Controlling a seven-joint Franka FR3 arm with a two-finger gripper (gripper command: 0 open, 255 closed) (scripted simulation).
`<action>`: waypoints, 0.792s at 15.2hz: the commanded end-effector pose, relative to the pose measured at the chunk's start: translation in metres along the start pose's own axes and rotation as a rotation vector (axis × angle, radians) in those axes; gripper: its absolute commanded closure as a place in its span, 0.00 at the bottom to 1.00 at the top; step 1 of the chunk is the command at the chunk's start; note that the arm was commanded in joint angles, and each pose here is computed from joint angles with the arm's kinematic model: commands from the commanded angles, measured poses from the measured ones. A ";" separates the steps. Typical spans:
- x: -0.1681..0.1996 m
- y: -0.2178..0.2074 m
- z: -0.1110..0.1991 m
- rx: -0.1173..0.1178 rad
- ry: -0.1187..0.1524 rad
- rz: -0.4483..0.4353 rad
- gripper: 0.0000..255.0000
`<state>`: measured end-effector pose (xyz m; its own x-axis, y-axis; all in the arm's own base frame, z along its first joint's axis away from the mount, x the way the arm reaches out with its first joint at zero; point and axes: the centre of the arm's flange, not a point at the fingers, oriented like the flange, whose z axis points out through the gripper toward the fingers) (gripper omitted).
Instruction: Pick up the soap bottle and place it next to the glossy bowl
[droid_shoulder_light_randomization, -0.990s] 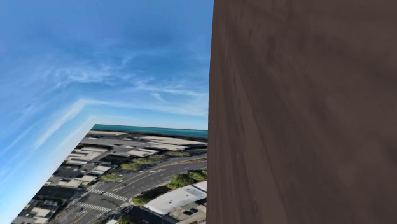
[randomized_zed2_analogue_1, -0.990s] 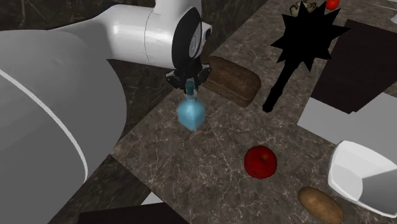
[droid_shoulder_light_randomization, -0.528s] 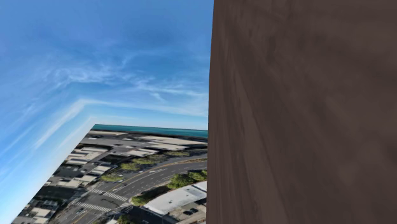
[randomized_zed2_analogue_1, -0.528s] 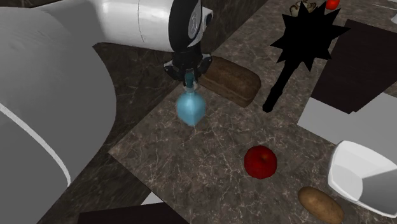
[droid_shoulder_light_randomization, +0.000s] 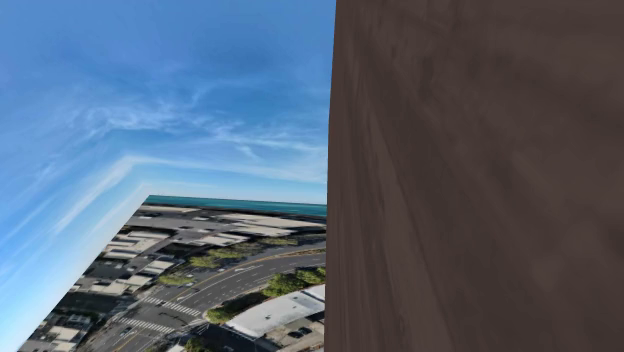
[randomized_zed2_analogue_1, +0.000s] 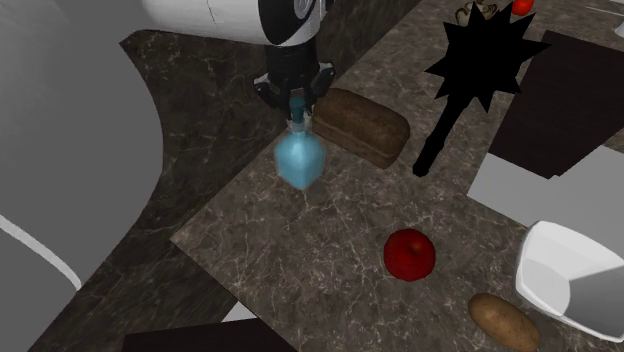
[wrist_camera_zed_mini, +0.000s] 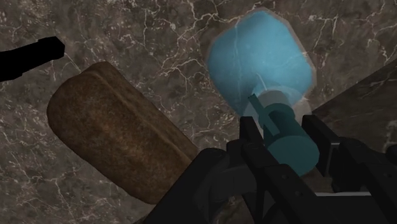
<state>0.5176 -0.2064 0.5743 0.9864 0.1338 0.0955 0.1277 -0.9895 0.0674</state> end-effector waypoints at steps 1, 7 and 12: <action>0.000 0.000 -0.012 0.000 0.000 0.000 1.00; 0.003 0.002 -0.043 0.000 0.000 0.000 1.00; 0.006 0.004 -0.069 0.000 0.000 0.000 1.00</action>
<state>0.5177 -0.2068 0.6387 0.9864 0.1340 0.0954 0.1279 -0.9895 0.0674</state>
